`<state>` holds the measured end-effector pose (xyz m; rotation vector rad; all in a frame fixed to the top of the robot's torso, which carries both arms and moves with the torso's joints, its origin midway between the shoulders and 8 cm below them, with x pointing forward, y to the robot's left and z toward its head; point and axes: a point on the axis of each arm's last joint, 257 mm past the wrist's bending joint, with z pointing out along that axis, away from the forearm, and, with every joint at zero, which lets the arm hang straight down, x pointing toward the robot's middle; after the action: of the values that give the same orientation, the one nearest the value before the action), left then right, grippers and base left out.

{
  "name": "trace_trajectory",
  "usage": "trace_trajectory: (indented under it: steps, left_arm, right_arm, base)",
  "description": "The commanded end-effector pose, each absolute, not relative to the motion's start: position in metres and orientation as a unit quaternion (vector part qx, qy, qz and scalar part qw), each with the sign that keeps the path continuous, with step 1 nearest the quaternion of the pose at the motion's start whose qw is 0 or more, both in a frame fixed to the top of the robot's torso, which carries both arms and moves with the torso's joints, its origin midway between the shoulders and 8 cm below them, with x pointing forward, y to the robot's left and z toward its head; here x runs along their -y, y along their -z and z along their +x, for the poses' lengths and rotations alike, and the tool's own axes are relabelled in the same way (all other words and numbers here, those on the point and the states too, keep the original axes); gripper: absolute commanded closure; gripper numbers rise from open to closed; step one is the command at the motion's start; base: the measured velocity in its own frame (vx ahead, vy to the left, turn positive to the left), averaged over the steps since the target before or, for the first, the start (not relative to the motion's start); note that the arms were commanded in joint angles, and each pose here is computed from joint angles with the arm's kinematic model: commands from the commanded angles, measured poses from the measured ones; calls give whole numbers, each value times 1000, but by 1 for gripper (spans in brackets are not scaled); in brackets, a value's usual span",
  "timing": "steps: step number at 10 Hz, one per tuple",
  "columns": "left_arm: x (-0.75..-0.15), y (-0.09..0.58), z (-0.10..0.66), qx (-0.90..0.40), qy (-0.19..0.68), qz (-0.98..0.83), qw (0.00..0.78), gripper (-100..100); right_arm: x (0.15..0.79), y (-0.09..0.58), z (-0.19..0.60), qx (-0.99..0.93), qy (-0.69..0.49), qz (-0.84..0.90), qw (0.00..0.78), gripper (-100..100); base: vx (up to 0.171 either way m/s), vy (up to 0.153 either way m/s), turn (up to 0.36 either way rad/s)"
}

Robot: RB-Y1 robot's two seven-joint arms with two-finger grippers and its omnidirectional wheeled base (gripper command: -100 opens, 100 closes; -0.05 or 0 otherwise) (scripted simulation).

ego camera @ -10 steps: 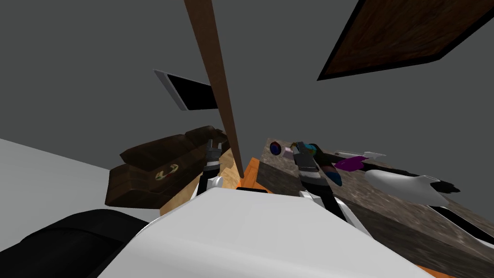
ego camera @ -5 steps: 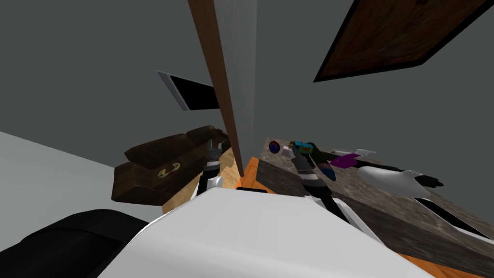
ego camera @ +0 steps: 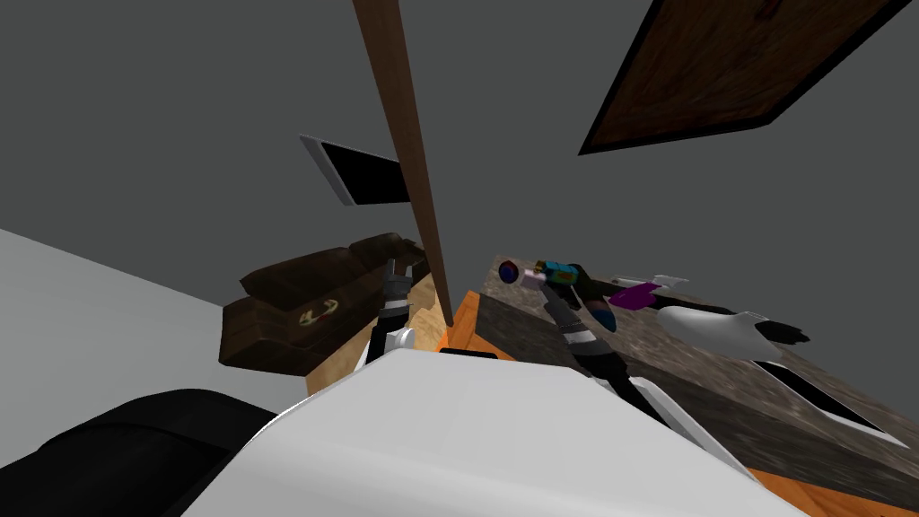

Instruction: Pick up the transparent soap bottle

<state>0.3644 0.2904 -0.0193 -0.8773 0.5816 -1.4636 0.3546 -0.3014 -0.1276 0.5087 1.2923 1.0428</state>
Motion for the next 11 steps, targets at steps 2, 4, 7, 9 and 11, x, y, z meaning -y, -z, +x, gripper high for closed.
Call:
trace_trajectory:
  steps: [2, 4, 7, 9, 11]
  left_arm:
    - [-290, 19, 364, -253, 637, -382, 621, 0]
    - [-290, 19, 364, -253, 637, -382, 621, 0]
    - [-290, 19, 364, -253, 637, -382, 621, 0]
    - [-290, 19, 364, -253, 637, -382, 621, 0]
    - [-290, 19, 364, -253, 637, -382, 621, 0]
  right_arm:
    - [311, 154, 349, -605, -444, 217, 624, -100]
    - [320, 176, 343, -636, -430, 213, 604, -100]
    - [332, 197, 336, -667, -414, 207, 583, -100]
    - [345, 217, 327, -698, -396, 200, 562, -100]
    - [359, 236, 316, -725, -379, 197, 540, -100]
  base:
    - [-47, -39, 30]
    - [-47, -42, 33]
    - [-36, -39, 28]
    - [-31, -39, 49]
    - [-65, -59, 61]
